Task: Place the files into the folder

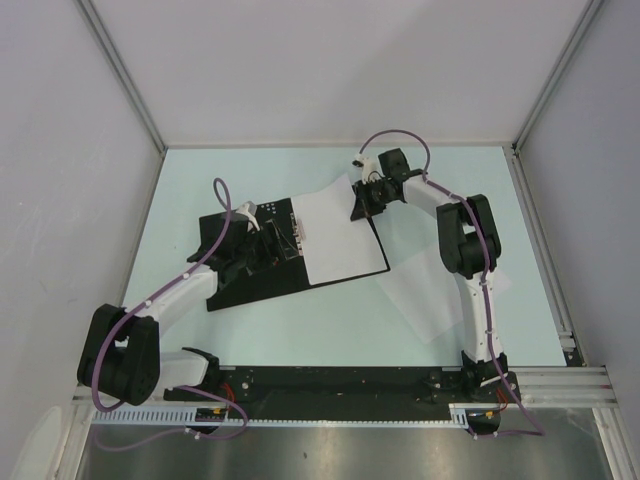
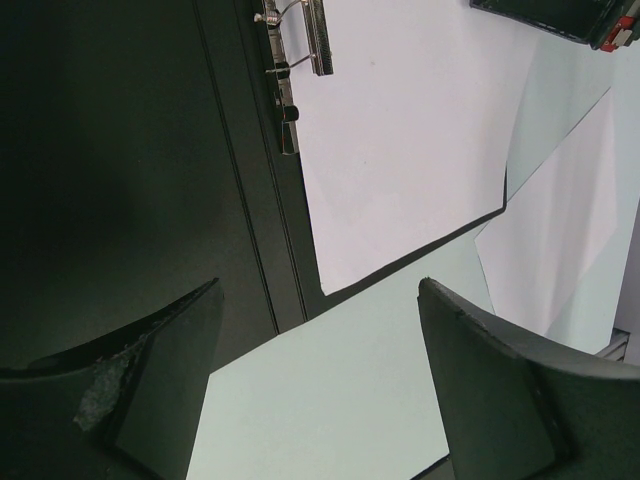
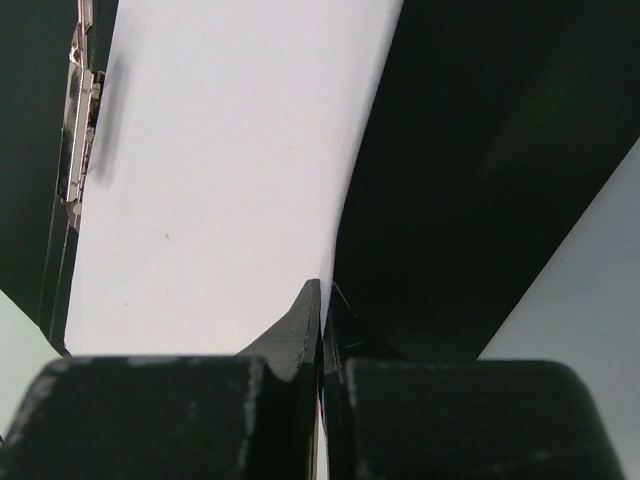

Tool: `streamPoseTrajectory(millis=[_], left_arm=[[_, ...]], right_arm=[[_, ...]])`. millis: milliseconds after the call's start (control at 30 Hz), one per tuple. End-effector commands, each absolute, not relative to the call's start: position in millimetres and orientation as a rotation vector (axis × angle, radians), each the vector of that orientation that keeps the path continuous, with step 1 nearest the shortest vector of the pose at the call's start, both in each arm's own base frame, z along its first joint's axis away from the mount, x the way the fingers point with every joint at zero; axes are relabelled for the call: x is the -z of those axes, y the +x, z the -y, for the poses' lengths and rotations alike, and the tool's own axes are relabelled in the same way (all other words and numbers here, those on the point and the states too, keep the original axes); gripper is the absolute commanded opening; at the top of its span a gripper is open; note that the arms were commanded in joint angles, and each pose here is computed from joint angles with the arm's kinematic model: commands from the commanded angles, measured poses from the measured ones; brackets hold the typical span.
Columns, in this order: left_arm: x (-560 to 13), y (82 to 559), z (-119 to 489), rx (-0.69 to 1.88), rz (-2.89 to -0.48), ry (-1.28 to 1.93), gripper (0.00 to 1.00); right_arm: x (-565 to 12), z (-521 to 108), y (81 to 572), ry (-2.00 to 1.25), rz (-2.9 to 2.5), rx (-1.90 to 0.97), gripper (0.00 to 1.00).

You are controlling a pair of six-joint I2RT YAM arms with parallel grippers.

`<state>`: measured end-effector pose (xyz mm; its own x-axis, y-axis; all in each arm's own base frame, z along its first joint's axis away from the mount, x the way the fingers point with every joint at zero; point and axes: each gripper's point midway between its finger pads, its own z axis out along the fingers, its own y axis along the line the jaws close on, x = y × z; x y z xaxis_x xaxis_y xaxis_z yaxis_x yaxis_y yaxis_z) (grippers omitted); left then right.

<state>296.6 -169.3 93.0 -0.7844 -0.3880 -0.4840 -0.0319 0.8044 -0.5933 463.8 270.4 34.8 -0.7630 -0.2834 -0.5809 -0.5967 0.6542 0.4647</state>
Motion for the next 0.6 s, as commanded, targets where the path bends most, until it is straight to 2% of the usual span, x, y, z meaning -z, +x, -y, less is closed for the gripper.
streamPoseTrajectory(millis=[0, 100, 200, 233, 300, 333, 400, 533, 567], left_arm=[[-100, 301, 168, 0.774, -2.333, -0.271, 0.84], [-99, 301, 169, 0.776, -2.335, -0.273, 0.84], [-100, 301, 168, 0.775, -2.331, -0.273, 0.84], [-100, 301, 168, 0.775, -2.331, -0.273, 0.84], [-102, 301, 169, 0.778, -2.327, -0.271, 0.84], [-102, 301, 169, 0.780, -2.328, -0.270, 0.84], [-105, 301, 170, 0.792, -2.322, -0.263, 0.84], [-116, 301, 176, 0.840, -2.292, -0.235, 0.85], [-120, 302, 178, 0.855, -2.282, -0.232, 0.85]], right_arm=[[-36, -278, 465, -0.744, -2.370, -0.924, 0.00], [-35, -279, 464, -0.747, -2.374, -0.925, 0.00], [-34, -279, 465, -0.742, -2.382, -0.902, 0.10], [-32, -278, 465, -0.730, -2.394, -0.888, 0.19], [-36, -274, 467, -0.702, -2.413, -0.840, 0.28], [-39, -271, 468, -0.663, -2.433, -0.824, 0.38], [-51, -258, 476, -0.582, -2.471, -0.706, 0.44], [-96, -237, 488, -0.444, -2.462, -0.548, 0.68], [-103, -230, 491, -0.397, -2.472, -0.506, 0.71]])
